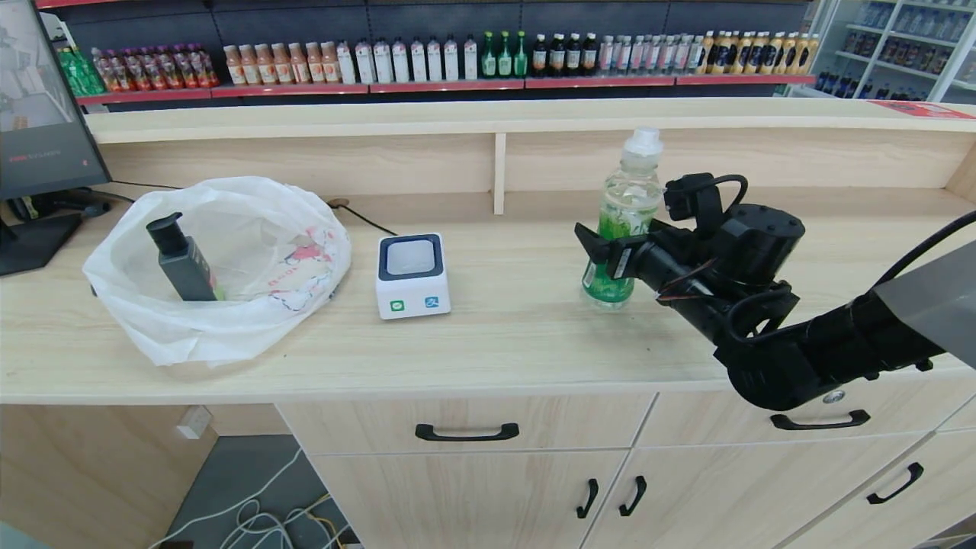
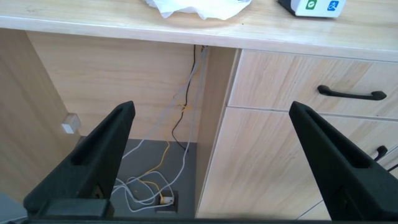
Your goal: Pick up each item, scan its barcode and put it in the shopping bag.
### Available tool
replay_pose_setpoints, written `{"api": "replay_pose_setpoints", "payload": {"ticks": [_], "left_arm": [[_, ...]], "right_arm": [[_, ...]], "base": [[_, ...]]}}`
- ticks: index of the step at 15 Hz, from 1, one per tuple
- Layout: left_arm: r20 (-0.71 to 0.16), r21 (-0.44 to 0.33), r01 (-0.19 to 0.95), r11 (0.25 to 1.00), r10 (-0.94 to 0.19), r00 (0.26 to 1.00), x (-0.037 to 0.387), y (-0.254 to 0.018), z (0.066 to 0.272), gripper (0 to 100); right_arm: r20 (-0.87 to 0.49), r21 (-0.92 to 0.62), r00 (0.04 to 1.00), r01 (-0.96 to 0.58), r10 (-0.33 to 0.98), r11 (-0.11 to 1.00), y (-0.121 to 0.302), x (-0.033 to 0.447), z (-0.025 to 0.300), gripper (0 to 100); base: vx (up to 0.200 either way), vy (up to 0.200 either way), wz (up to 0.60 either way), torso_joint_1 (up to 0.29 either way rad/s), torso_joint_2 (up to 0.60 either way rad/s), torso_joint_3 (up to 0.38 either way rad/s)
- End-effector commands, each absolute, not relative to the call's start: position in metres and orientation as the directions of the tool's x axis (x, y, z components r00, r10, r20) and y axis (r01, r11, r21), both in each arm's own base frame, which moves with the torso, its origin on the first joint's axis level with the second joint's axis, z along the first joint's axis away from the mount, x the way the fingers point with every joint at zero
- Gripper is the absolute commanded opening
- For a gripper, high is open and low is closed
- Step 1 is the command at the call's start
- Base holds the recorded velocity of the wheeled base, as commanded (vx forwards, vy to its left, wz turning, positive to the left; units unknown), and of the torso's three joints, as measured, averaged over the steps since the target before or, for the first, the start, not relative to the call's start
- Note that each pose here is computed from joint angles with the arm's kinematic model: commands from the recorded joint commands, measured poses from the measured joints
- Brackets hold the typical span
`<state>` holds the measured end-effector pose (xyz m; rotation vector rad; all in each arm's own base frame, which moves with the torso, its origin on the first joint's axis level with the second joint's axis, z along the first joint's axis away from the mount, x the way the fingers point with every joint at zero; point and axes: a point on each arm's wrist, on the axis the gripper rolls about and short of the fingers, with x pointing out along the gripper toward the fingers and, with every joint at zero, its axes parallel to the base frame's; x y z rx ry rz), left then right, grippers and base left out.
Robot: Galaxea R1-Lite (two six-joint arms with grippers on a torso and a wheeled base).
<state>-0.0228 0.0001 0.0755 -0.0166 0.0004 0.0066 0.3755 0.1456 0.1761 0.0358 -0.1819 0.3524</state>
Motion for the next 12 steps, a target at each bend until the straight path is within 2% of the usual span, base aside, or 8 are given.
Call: {"api": "replay_pose_setpoints", "payload": {"ticks": [1,12], "left_arm": [[0.0,-0.017,-0.008,1.0,0.008,1.0,-0.0228,0.0001,0.0755,100],[0.0,-0.017,-0.008,1.0,0.008,1.0,-0.0228,0.0001,0.0755,100]], "right_arm": [[0.188,0.004,0.922,-0.344,0.338,0.939,0.1456,0.3752,0.1772,0],[0.21,0.001,0.92,-0.339,0.332,0.941,0.1435,0.3702,0.187,0]], "base": [[0.0,0.0,0.0,0.0,0.0,0.0],[0.0,0.0,0.0,0.0,0.0,0.0]]}}
